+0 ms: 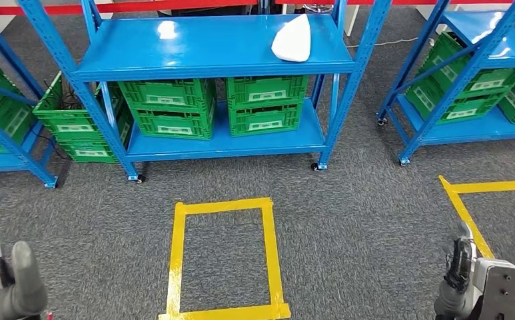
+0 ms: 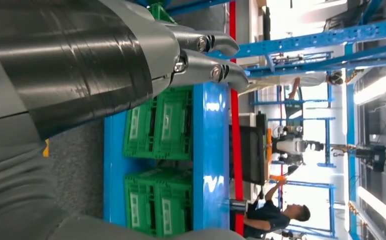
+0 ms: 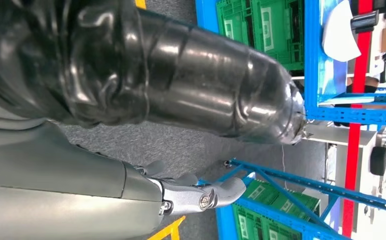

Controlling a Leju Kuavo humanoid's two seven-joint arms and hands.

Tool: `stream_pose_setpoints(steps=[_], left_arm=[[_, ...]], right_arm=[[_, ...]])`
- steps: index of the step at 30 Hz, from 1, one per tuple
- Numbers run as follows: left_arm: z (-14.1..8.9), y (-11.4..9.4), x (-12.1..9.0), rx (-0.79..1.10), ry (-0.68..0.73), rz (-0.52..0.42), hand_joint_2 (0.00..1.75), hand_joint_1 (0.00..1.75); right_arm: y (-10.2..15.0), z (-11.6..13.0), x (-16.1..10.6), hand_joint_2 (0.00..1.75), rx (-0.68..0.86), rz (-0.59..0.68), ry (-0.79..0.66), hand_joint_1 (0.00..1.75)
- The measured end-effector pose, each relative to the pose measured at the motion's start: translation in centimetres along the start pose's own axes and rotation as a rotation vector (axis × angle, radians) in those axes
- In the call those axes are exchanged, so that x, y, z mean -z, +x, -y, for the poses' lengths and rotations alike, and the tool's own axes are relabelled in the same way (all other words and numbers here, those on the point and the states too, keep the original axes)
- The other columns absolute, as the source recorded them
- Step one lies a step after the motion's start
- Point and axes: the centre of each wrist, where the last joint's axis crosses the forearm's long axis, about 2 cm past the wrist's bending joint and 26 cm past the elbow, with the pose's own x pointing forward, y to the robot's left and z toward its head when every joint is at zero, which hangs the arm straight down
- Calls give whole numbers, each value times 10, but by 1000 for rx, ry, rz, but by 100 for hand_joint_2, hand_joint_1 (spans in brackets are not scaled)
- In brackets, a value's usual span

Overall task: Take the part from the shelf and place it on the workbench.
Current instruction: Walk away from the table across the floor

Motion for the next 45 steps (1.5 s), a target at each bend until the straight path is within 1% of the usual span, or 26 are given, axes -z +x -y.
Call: stream_pose_setpoints(steps=[45], left_arm=[[-1, 1, 1, 0, -11, 5, 0, 0]], right_arm=[[2, -3, 3, 0, 9, 3, 3, 0]])
